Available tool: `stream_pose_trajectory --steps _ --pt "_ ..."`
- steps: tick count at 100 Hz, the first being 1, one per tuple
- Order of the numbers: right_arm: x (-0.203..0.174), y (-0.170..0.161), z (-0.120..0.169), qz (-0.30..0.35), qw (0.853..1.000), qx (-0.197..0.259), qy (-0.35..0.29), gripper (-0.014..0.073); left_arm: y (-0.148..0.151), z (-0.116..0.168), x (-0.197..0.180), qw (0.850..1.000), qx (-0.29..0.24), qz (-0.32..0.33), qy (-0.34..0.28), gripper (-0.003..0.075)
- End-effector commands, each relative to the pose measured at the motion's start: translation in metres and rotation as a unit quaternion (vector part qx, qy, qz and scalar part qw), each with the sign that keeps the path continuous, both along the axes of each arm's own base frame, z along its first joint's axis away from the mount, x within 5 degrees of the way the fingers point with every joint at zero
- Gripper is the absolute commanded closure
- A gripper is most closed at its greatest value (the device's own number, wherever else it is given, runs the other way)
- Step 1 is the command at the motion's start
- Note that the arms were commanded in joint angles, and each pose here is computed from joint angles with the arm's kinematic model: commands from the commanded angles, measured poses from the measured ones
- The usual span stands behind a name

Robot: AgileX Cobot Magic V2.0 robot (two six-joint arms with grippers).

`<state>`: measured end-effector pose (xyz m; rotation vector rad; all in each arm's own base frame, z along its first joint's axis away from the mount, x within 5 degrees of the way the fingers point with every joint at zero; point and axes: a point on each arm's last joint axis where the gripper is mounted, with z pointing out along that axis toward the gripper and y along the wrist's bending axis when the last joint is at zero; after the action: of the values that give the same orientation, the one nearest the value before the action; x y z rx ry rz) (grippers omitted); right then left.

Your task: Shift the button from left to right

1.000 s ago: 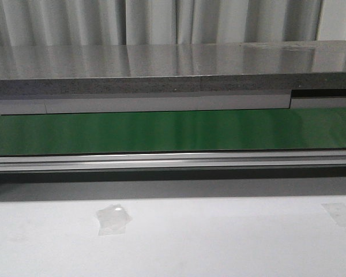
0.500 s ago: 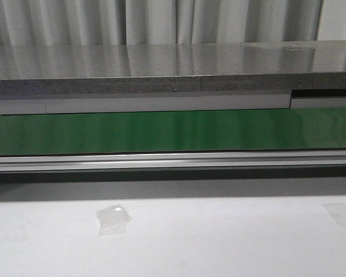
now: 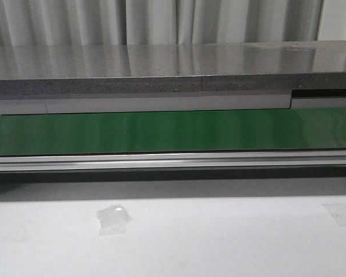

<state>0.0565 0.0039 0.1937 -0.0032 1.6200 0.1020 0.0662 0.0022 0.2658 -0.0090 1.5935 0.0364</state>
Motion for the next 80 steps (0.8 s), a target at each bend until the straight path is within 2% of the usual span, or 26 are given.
stream_pose_trajectory --steps 1,22,41,62,80 --pt "-0.002 0.0 0.014 0.0 0.998 -0.003 -0.059 0.0667 -0.001 0.003 -0.003 0.998 -0.009 -0.007 -0.054 0.074" --pt "-0.002 0.0 0.014 0.0 0.998 -0.003 -0.059 0.0667 -0.001 -0.029 -0.01 0.998 -0.023 -0.009 -0.056 0.074" --pt "-0.002 0.0 0.014 0.0 0.998 -0.003 -0.059 0.0667 -0.001 -0.046 -0.015 0.997 -0.033 -0.011 -0.071 0.074" --pt "-0.002 0.0 0.014 0.0 0.998 -0.003 -0.059 0.0667 -0.003 -0.058 -0.012 0.995 -0.031 -0.02 -0.091 0.074" --pt "-0.002 0.0 0.014 0.0 0.998 -0.003 -0.059 0.0667 -0.004 -0.058 -0.012 0.995 -0.024 -0.03 -0.094 0.074"
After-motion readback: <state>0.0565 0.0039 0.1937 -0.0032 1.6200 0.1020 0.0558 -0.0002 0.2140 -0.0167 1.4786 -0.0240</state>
